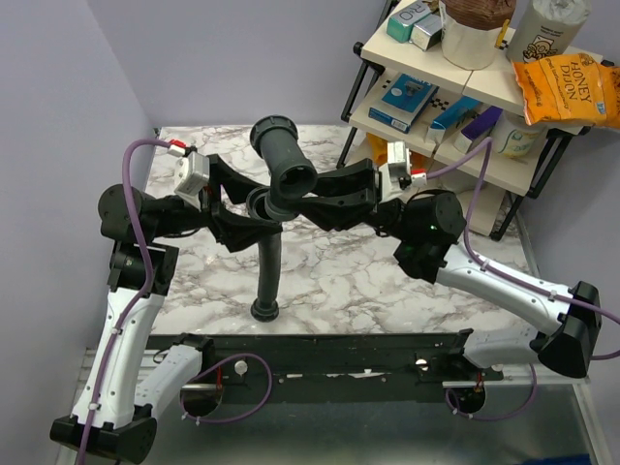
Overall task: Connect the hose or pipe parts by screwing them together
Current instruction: Install the adaptor on the pipeline.
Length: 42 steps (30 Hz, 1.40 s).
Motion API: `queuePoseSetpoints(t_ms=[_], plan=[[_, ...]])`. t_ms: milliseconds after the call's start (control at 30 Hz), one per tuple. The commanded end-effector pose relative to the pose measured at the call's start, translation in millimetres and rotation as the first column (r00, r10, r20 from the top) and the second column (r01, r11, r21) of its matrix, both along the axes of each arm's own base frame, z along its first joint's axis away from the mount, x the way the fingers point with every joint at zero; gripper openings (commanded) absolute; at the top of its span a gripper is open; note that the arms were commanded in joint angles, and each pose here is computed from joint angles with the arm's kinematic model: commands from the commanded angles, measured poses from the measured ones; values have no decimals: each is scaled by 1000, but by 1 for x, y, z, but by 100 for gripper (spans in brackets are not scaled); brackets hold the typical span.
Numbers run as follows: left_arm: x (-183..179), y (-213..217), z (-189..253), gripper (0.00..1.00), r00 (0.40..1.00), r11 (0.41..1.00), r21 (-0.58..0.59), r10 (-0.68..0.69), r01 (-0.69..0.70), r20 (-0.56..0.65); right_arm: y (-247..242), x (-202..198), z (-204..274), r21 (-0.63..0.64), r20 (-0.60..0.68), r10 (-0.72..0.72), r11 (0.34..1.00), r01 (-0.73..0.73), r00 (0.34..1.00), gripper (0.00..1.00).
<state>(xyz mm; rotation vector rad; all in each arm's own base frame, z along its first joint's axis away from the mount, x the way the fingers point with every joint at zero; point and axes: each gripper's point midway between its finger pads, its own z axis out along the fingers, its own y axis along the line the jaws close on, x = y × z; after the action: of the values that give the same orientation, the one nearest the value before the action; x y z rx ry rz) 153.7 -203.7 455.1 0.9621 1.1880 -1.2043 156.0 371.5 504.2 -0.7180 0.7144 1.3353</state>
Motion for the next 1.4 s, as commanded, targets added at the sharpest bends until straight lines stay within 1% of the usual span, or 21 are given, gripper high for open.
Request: queuePoseSetpoints(t_ms=[0, 33, 67, 233, 367, 500, 633, 667, 700, 733, 767, 833, 867, 1067, 1100, 1367], plan=[[-12, 3, 2, 0, 996, 999, 34, -7, 5, 84, 2, 1, 8, -19, 9, -12, 1000, 12, 1000, 1], [-11, 3, -2, 0, 995, 999, 44, -9, 5, 98, 5, 1, 9, -20, 12, -5, 1000, 5, 1000, 1], [-12, 2, -8, 0, 997, 998, 54, -12, 8, 81, 3, -2, 20, 4, 22, 3, 1000, -3, 1000, 1], [-7, 2, -30, 0, 998, 996, 91, 4, -11, 69, 9, -3, 26, 25, 12, 44, 999, -44, 999, 1], [-1, 1, -51, 0, 998, 993, 114, 16, -22, 54, 13, -3, 15, 32, -41, 90, 996, -89, 995, 1], [4, -1, -60, 0, 999, 993, 117, 27, -32, 46, 16, -4, 1, 36, -95, 135, 991, -132, 986, 1], [9, -2, -55, 0, 998, 995, 92, 39, -43, 44, 18, -8, -9, 47, -126, 182, 983, -177, 975, 1], [9, -2, -50, 0, 997, 996, 80, 40, -45, 60, 19, -9, -12, 47, -138, 196, 980, -191, 971, 1], [9, -2, -49, 0, 998, 996, 74, 42, -46, 55, 19, -9, -15, 45, -142, 204, 979, -199, 969, 1], [8, -2, -49, 0, 999, 997, 70, 43, -44, 25, 20, -10, -17, 46, -142, 211, 977, -206, 967, 1], [8, -2, -42, 0, 998, 998, 54, 42, -44, 54, 19, -11, -17, 53, -145, 214, 977, -208, 966, 1], [4, -2, -36, 0, 999, 999, 38, 33, -35, 39, 18, -9, -23, 52, -154, 207, 978, -201, 966, 1], [3, -3, -30, 0, 998, 999, 26, 32, -33, 57, 18, -8, -24, 52, -156, 204, 979, -198, 967, 1], [-2, -3, -10, 0, 998, 1000, -19, 17, -16, 58, 18, -7, -24, 57, -148, 195, 980, -188, 970, 1], [-3, -3, -9, 0, 999, 1000, -25, 12, -11, 39, 17, -8, -22, 60, -147, 194, 980, -187, 970, 1], [-12, -3, 7, 0, 999, 998, -59, -13, 16, 52, 16, -4, -28, 57, -154, 175, 984, -168, 973, 1]])
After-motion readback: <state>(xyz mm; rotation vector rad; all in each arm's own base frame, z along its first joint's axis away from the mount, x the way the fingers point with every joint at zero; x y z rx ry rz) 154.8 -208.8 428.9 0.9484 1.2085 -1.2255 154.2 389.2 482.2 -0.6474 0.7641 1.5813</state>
